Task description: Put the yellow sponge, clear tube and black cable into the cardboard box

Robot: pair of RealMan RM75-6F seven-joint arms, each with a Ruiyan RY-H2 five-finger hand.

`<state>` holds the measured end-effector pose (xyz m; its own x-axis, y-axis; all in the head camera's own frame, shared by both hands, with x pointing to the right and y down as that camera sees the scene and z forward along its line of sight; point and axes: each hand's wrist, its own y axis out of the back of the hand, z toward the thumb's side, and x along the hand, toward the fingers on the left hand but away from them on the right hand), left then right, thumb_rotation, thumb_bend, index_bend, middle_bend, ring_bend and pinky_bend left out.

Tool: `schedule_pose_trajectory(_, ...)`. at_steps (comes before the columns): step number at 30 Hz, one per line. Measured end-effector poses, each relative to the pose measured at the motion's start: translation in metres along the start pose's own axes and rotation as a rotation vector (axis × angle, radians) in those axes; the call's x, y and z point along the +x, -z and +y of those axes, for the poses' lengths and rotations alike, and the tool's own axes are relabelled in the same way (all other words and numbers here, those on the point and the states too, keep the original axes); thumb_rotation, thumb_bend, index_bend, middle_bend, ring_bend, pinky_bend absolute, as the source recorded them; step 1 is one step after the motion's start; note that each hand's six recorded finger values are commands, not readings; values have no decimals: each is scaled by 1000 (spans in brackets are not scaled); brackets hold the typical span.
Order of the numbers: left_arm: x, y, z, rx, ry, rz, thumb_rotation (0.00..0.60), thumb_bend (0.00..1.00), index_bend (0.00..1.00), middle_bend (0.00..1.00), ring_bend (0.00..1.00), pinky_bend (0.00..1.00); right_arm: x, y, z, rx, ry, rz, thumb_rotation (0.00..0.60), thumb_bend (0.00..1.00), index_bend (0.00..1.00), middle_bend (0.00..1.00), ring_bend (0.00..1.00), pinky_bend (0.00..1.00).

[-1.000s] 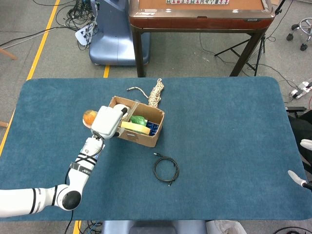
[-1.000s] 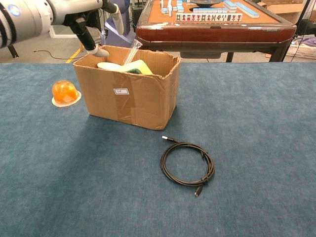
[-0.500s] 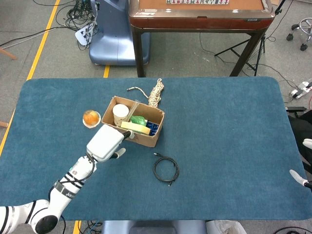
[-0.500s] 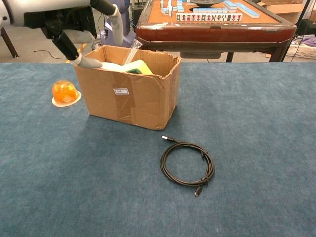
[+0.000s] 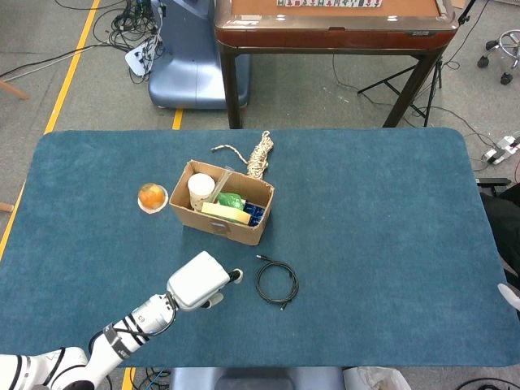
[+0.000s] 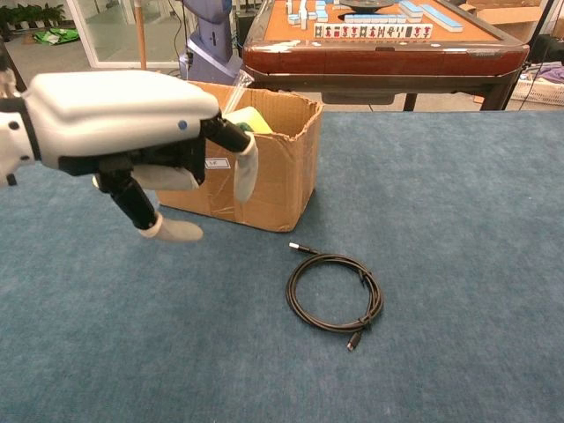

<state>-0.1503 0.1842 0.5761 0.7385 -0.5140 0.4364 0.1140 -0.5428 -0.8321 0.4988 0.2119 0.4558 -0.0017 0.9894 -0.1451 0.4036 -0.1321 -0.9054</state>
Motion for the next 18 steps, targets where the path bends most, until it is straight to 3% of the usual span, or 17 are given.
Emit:
schedule_pose_trajectory(10,21,-8,-39,20,24,-43,600,220,441,994,962,1000,5,12,23,-9,60,-48,600,130,270,250,87,189)
schedule_pose_trajectory(18,37,-12,-61,28,27,-61,600,220,447,994,962,1000,8,26,34,14,59,-111,600,139,270,250,87,189)
